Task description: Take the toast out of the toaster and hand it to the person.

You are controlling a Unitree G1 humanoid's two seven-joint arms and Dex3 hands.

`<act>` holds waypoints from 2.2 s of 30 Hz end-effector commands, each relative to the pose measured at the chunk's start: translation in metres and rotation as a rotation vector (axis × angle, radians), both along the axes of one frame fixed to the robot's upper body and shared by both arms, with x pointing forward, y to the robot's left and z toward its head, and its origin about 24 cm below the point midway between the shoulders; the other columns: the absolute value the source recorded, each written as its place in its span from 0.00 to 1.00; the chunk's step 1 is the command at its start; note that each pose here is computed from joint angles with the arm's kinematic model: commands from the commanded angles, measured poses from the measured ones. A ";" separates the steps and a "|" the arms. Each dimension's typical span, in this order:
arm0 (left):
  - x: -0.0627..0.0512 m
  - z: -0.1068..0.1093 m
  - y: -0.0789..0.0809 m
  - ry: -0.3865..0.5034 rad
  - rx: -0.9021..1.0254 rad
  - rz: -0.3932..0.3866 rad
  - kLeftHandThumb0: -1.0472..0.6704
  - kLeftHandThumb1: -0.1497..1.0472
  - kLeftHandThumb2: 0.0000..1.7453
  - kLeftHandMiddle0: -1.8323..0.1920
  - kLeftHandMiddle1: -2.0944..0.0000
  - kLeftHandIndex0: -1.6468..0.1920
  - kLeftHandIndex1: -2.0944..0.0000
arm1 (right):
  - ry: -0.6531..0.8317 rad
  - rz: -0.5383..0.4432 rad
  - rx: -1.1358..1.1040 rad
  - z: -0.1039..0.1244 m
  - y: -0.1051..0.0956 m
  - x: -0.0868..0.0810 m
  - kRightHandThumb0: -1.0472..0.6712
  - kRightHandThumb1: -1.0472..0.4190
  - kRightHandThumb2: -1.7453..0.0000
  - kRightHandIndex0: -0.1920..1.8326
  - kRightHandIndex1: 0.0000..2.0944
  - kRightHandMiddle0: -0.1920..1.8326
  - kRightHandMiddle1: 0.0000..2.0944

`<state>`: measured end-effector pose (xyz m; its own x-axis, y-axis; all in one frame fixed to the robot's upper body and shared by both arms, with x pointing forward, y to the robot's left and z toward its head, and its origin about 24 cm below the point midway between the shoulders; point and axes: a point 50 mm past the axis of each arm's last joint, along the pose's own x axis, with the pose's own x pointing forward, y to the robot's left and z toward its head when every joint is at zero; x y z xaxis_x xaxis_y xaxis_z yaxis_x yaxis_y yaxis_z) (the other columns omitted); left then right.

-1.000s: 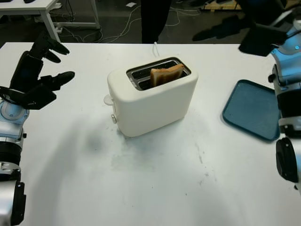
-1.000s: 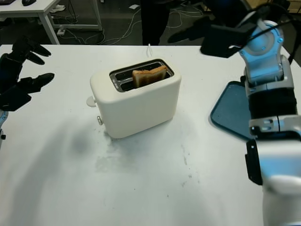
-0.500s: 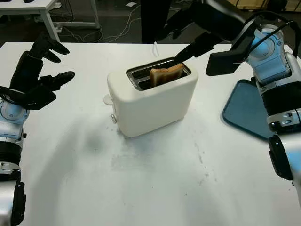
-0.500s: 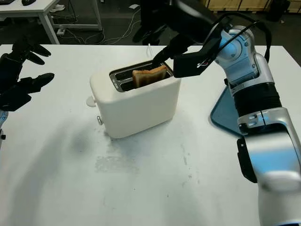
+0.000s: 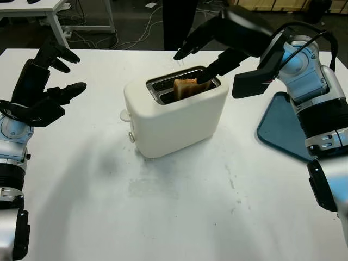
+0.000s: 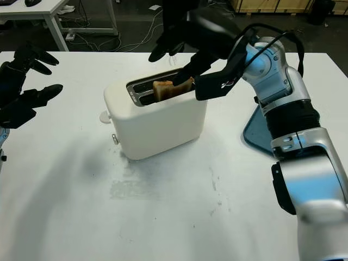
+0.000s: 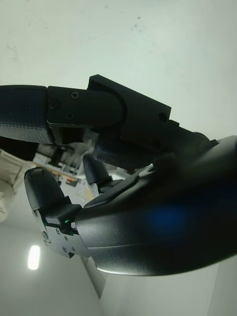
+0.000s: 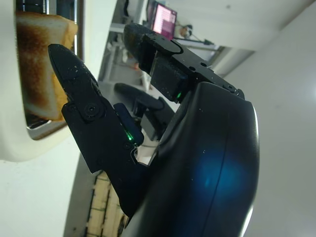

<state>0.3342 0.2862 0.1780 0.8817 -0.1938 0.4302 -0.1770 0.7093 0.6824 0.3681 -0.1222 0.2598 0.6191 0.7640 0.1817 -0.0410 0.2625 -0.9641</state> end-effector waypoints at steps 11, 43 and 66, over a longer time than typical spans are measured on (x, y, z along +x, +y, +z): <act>-0.002 -0.003 0.001 0.001 -0.020 0.008 0.00 0.89 0.26 0.91 0.17 0.90 0.23 | 0.059 -0.018 -0.045 -0.024 0.004 0.008 0.40 0.26 1.00 0.48 0.26 0.58 0.01; -0.003 -0.005 0.002 -0.005 -0.031 0.016 0.00 0.89 0.26 0.91 0.17 0.90 0.24 | -0.080 -0.024 -0.271 -0.049 0.017 0.005 0.25 0.16 0.99 0.61 0.80 0.53 0.75; -0.003 -0.005 0.003 0.007 -0.028 0.023 0.00 0.89 0.26 0.91 0.17 0.90 0.23 | -0.237 -0.139 0.212 0.009 -0.014 0.018 0.29 0.09 0.73 0.58 0.83 0.44 0.83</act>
